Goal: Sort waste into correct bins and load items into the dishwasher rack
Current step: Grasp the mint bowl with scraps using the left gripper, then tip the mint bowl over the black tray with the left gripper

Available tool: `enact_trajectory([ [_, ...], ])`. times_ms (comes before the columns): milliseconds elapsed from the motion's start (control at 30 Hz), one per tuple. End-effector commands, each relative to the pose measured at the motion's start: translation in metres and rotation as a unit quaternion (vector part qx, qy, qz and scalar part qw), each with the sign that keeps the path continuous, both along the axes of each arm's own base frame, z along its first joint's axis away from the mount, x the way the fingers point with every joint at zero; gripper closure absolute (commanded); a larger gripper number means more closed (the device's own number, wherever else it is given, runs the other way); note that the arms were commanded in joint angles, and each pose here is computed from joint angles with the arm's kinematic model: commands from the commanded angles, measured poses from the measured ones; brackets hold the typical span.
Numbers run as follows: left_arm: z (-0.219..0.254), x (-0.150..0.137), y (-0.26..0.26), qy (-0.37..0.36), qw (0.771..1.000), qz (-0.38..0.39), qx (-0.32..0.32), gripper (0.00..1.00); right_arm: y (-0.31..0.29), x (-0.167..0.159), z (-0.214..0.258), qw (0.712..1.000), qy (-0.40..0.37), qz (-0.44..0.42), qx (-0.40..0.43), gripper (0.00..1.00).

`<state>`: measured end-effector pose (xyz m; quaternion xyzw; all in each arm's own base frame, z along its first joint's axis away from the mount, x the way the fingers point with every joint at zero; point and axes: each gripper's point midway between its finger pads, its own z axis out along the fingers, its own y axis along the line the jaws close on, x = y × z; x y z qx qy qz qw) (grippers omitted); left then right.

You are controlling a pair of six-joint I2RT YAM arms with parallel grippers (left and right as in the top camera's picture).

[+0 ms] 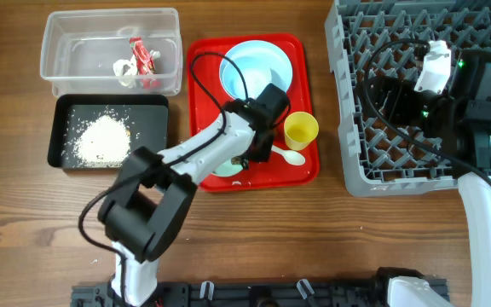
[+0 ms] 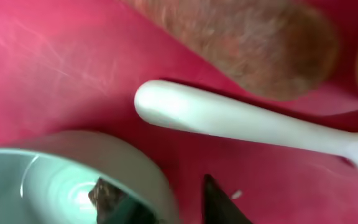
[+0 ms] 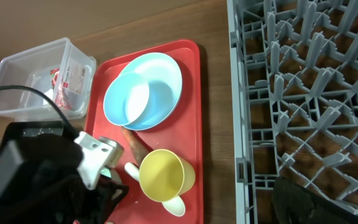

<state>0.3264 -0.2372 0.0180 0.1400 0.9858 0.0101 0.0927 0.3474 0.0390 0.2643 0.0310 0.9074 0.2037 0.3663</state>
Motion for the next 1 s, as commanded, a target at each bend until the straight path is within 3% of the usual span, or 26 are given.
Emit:
enact_trajectory([
  [0,-0.001,0.005,0.000,-0.005,1.000,0.004,0.004,0.93,0.002,0.003,0.003,1.000,-0.002,0.000,0.001,0.00],
  [133,0.010,0.012,0.008,-0.012,1.000,0.018,-0.002,0.96,0.002,0.003,0.004,1.000,-0.003,0.000,0.001,0.00],
  [267,0.058,0.017,0.031,-0.018,0.999,0.046,-0.012,0.96,0.002,0.003,0.004,1.000,-0.003,0.000,0.001,0.00],
  [333,0.093,0.022,0.045,-0.023,0.996,0.069,-0.053,0.96,0.002,0.003,0.004,1.000,-0.004,0.000,0.001,0.00],
  [433,0.134,0.027,0.061,-0.010,0.983,0.066,-0.174,0.96,0.002,0.003,0.004,1.000,-0.004,0.000,0.001,0.00],
  [567,0.153,0.037,0.105,0.012,0.954,0.070,-0.290,0.96,0.002,0.004,0.005,1.000,-0.006,0.000,0.000,0.00],
  [700,0.151,0.046,0.159,0.012,0.911,0.078,-0.405,0.96,0.002,0.004,0.005,1.000,-0.006,0.000,0.000,0.00],
  [800,0.148,0.049,0.193,-0.005,0.852,0.092,-0.515,0.96,0.002,0.004,0.005,1.000,-0.006,0.000,0.000,0.00],
  [967,0.131,0.050,0.232,-0.026,0.764,0.143,-0.629,0.96,0.002,0.004,0.005,1.000,-0.006,0.000,0.000,0.00],
])
